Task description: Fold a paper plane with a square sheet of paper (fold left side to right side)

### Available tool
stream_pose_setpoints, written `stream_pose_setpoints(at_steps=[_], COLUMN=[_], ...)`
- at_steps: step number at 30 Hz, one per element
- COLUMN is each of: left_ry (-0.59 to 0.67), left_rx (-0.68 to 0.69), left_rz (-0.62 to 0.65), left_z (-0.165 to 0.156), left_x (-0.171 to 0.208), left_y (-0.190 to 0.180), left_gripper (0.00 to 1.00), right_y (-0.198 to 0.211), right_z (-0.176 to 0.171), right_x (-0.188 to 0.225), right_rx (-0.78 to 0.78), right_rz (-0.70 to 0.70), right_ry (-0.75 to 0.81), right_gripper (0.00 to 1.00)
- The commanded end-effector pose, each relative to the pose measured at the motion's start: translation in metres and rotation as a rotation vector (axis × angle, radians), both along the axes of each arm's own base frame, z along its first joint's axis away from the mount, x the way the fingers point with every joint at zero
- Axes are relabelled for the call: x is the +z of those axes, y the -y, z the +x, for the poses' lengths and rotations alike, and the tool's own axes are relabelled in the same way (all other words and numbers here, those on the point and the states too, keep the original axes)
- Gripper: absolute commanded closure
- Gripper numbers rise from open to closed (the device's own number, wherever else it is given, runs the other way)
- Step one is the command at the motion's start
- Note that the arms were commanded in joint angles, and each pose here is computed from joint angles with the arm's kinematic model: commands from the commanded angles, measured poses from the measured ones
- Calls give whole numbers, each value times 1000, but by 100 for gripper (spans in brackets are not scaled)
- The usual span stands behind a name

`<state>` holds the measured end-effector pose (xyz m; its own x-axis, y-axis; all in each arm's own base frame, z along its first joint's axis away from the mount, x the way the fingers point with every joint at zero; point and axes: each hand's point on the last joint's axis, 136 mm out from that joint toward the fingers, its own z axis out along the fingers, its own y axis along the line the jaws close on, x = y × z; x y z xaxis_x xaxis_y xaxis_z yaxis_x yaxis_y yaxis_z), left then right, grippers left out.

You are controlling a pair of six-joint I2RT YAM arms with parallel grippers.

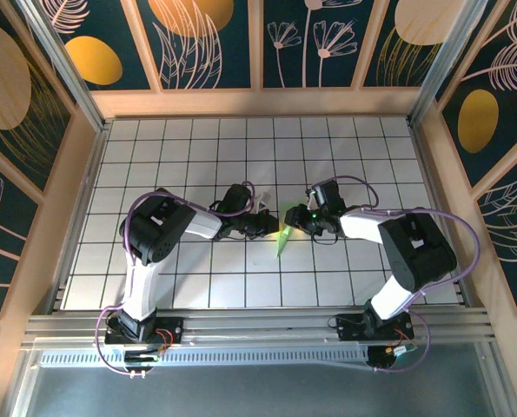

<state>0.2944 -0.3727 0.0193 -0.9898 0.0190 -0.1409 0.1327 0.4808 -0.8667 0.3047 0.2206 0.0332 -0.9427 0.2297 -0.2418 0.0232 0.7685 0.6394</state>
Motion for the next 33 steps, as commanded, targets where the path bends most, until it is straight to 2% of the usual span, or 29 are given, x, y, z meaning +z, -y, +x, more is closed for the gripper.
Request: stream_pose_setpoints(at_steps=[1,7,9,15,17,33], left_ry=[-56,-58,-55,-56,-57,-69], left_rx=[63,76,81,88,91,136], left_rz=[180,202,205,217,220,285], left_z=[-2,-2,-1,-1,-1,-2], left_x=[-50,-54,-54,-55,-55,-61], left_y=[-25,-29,-29,-31,-32,-45], left_gripper=[100,100,100,100,100,100], right_y=[13,27,29,11,5,-1], right_z=[0,3,6,13,16,26], right_x=[8,28,35,40,38,13], right_rx=[-38,-55,-58,0,12,13], right_rz=[-28,13,49,109,113,81], right_ry=[5,57,79,80,79,56], right_gripper=[61,60,62,92,99,100])
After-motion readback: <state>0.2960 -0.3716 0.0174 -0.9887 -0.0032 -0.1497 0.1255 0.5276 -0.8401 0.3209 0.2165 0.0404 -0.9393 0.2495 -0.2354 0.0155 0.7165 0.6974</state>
